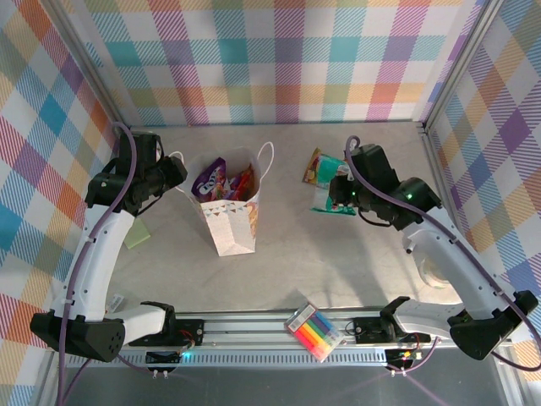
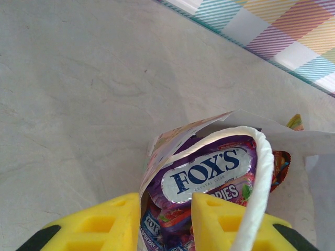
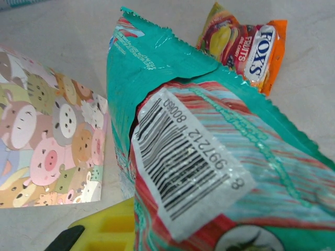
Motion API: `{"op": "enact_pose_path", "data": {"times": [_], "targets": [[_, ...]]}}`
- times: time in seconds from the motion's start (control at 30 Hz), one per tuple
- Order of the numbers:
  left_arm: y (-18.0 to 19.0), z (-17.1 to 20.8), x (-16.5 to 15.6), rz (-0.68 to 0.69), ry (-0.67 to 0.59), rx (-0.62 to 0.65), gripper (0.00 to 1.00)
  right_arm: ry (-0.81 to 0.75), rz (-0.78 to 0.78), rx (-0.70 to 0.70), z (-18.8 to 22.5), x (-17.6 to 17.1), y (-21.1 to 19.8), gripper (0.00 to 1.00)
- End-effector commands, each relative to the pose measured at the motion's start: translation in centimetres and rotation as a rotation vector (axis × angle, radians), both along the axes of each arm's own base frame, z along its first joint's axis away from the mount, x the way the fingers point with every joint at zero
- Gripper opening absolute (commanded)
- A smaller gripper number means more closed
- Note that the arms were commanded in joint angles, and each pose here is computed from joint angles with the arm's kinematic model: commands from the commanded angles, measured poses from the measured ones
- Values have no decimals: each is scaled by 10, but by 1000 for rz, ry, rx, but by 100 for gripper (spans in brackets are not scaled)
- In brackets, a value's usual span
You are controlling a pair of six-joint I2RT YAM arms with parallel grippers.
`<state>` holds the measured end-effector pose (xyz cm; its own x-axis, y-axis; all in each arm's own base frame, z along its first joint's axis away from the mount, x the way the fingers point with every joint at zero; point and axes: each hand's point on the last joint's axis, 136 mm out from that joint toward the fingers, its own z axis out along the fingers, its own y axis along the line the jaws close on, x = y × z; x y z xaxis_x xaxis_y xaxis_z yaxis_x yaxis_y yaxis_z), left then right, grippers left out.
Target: Place the snacks into the paper bag
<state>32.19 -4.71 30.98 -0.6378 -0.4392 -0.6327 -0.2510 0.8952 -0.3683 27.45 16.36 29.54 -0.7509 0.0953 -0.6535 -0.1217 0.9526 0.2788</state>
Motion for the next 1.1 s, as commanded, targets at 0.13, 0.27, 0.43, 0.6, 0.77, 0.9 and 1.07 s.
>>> {"op": "enact_pose_path", "data": {"times": [0.13, 0.27, 0.43, 0.6, 0.77, 0.9, 1.07], "targets": [[4, 5, 0, 13, -22, -8, 32, -160, 13, 76, 55, 3, 1, 18], [5, 6, -1, 14, -27, -6, 32, -183, 21, 102, 68, 2, 3, 17], [6, 7, -3, 14, -28, -1, 32, -228, 54, 150, 89, 1, 10, 17], [7, 7, -4, 17, -30, 7, 32, -273, 64, 191, 109, 1, 12, 16], [8, 8, -6, 19, -32, 13, 32, -327, 105, 258, 132, -2, 20, 16], [8, 8, -6, 17, -31, 11, 32, -357, 164, 314, 149, -4, 33, 16], [7, 8, -7, 13, -30, 7, 32, -365, 228, 378, 164, -3, 50, 16]]}}
